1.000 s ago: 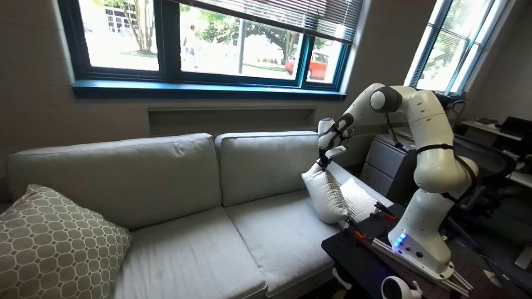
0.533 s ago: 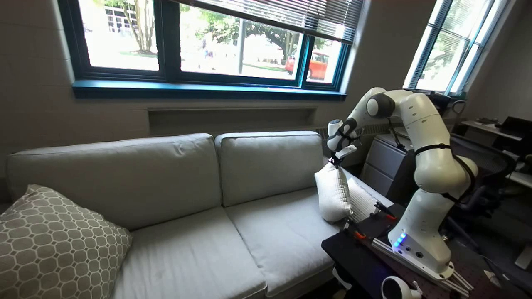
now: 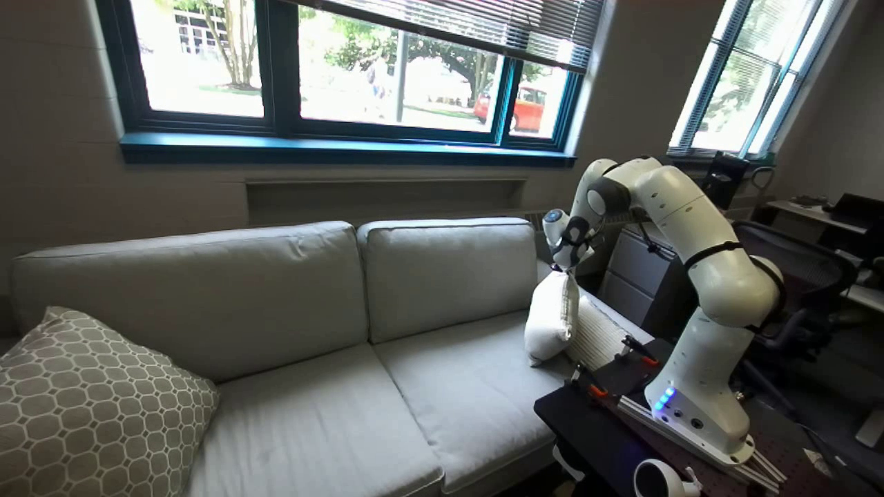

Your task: Put the pillows upright against the arm rest

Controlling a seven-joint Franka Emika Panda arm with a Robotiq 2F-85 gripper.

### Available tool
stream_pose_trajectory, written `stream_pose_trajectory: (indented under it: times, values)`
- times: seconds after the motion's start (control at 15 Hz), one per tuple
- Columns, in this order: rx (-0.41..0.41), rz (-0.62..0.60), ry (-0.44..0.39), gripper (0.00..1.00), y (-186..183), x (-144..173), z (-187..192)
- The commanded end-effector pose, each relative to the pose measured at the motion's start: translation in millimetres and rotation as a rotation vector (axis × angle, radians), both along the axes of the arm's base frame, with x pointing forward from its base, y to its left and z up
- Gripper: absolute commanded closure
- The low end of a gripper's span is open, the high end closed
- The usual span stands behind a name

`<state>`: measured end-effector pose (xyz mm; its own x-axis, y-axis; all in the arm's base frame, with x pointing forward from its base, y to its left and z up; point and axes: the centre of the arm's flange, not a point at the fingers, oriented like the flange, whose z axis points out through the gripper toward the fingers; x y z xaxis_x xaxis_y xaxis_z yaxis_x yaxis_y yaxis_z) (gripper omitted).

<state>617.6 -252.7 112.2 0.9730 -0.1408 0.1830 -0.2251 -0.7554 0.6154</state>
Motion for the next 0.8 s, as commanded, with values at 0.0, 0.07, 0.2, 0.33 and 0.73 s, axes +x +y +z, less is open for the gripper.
stream_pose_trajectory:
  times: [0.0,0.07,0.2,0.33,0.73]
  values:
    - [-0.168,-0.002,-0.059,0.92,-0.2,0.3,0.3]
    - [-0.195,-0.002,-0.069,0.92,0.4,1.2,4.2]
    - [-0.245,0.003,-0.093,0.92,3.4,4.5,9.2]
    - [-0.258,0.002,-0.112,0.92,9.4,8.5,12.6]
    - [0.030,0.026,-0.055,0.65,95.8,13.3,22.4]
